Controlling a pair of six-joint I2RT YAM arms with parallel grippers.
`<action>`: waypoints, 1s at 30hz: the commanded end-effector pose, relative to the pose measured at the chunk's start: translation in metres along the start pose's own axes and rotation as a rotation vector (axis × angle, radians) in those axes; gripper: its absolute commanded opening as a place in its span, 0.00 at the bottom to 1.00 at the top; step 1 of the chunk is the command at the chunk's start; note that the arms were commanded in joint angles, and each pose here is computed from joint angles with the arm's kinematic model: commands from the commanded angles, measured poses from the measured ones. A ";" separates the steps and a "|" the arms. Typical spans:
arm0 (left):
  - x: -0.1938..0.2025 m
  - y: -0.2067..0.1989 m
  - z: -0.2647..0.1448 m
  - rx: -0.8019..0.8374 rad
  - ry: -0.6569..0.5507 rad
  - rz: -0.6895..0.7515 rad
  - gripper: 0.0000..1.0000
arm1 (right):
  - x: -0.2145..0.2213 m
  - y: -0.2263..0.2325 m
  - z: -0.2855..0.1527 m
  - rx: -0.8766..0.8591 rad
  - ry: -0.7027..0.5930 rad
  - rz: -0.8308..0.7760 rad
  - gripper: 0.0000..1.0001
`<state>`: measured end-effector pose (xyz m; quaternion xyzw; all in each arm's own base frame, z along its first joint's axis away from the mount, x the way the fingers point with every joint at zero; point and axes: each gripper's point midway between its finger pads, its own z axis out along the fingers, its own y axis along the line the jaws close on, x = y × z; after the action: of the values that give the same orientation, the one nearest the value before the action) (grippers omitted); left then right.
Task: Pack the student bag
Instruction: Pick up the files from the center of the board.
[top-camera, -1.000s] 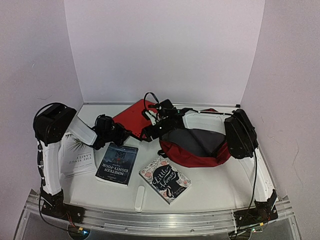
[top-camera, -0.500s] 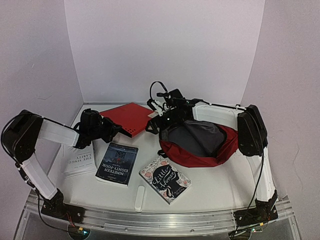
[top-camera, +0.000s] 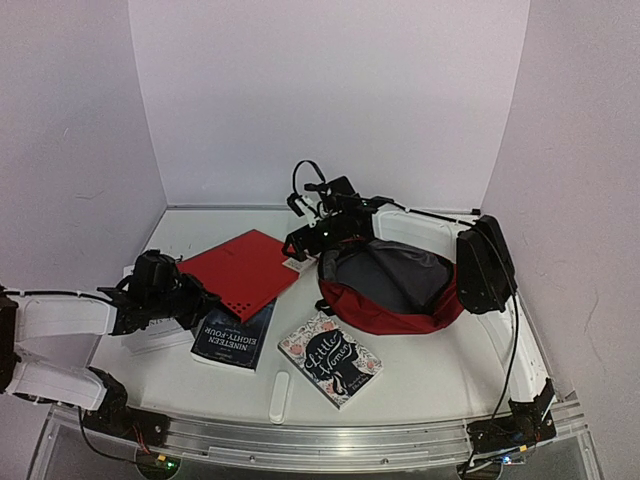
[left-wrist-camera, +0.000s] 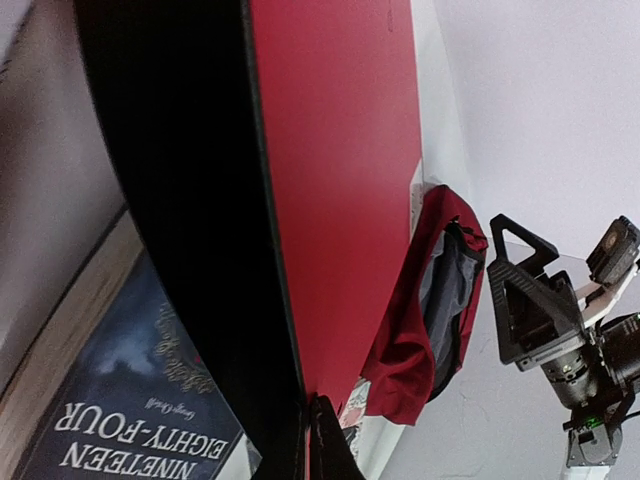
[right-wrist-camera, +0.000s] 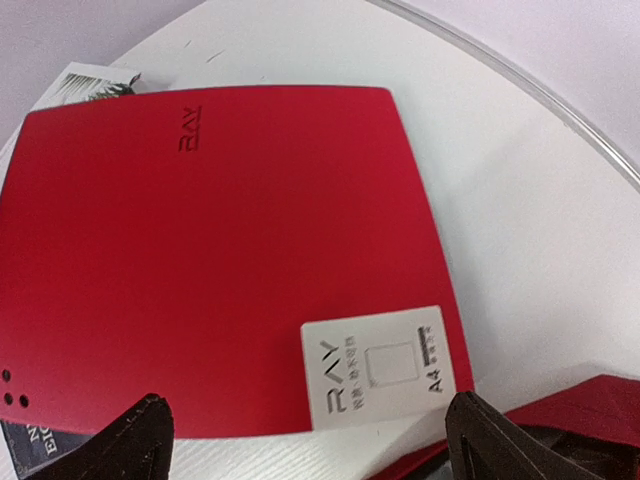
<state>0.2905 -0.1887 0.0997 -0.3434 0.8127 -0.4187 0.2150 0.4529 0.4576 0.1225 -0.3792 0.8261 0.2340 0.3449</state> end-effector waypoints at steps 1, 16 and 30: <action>-0.003 0.018 -0.015 -0.040 -0.050 -0.026 0.13 | 0.014 -0.009 0.032 0.025 0.021 0.058 0.93; 0.006 0.054 -0.014 -0.042 -0.047 -0.074 0.51 | 0.071 -0.017 0.067 0.039 0.111 0.062 0.78; -0.006 0.044 0.030 0.046 -0.078 -0.065 0.45 | 0.075 -0.009 0.066 0.007 0.120 0.056 0.75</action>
<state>0.2772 -0.1734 0.0445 -0.3810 0.8006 -0.4059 0.2217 0.4654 0.4612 0.0373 -0.3615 0.8492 0.2159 0.3187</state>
